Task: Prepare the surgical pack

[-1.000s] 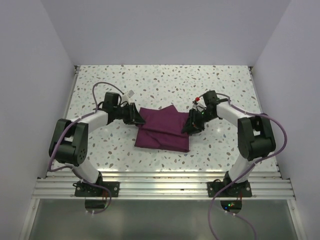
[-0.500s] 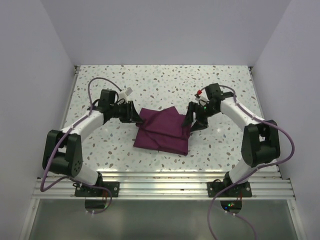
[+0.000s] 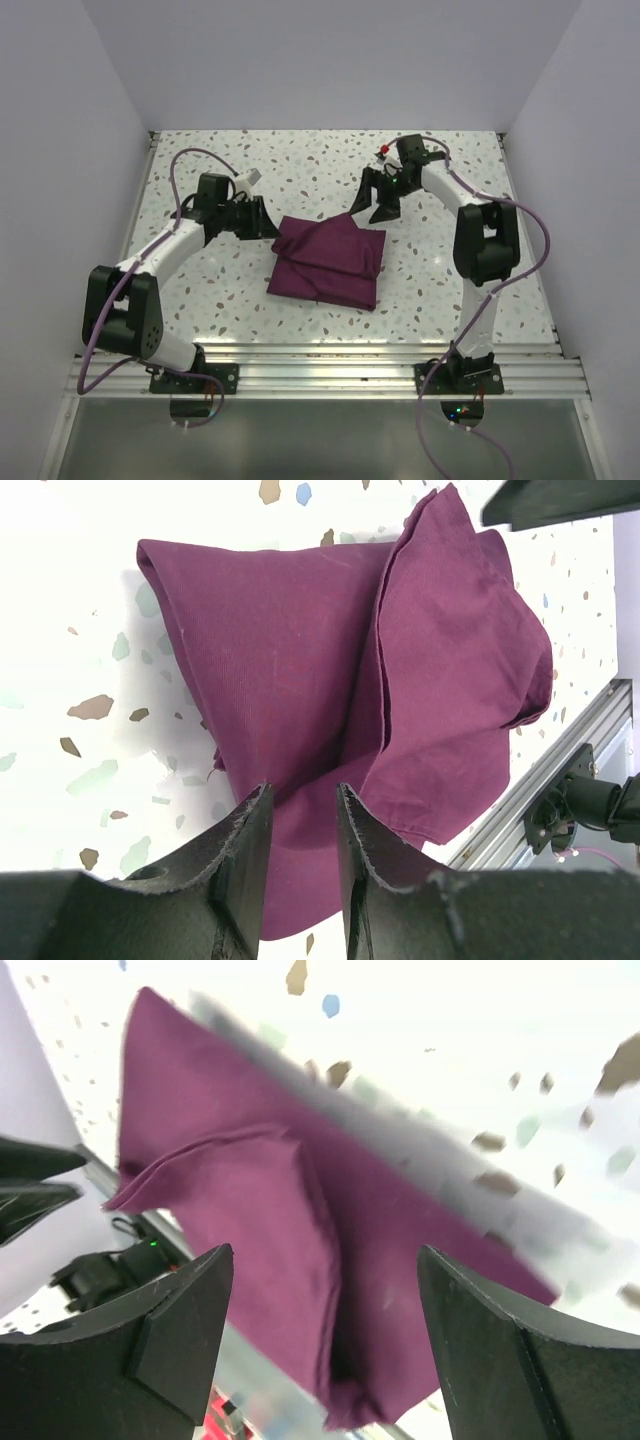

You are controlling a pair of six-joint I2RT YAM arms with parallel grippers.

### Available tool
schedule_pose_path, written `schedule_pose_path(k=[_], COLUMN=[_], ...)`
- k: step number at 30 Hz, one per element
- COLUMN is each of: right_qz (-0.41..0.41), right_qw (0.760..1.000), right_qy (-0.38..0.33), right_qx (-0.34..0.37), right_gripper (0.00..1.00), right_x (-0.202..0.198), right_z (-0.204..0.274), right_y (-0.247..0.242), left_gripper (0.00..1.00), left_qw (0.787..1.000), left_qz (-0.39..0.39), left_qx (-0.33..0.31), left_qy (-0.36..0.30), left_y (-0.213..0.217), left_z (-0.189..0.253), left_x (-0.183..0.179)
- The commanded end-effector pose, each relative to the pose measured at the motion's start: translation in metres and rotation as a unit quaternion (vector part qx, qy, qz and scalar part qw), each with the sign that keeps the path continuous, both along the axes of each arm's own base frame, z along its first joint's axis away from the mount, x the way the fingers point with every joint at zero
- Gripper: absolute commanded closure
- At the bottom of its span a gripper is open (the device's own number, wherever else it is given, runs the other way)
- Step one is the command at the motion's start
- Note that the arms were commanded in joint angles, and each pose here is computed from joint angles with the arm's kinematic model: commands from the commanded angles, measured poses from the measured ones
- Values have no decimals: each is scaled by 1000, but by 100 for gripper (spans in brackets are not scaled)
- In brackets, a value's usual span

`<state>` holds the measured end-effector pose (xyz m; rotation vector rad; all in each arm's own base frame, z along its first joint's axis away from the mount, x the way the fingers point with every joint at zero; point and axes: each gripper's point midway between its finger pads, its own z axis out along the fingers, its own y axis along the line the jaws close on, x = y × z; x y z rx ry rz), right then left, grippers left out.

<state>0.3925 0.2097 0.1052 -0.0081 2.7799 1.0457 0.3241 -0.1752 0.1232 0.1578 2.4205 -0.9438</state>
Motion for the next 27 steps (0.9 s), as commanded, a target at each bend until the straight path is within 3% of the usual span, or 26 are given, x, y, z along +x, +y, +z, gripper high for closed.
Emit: schedule_pose_path(k=[1, 13, 23, 27], right_qz=[44, 77, 94, 93], right_qw=[998, 995, 993, 993], right_qy=[-43, -63, -42, -39], right_qx=[11, 28, 51, 65], right_gripper=[24, 31, 41, 53], right_x=[14, 27, 15, 14], right_z=[4, -5, -10, -6], right_y=[8, 52, 57, 60], left_gripper=[65, 65, 65, 65], left_qw=[999, 1000, 1000, 1000], left_qz=[-5, -5, -3, -3], left_qx=[6, 0, -3, -3], left_qy=[-35, -28, -21, -21], left_y=[5, 3, 5, 5], left_z=[16, 12, 6, 5], left_x=[4, 3, -3, -3])
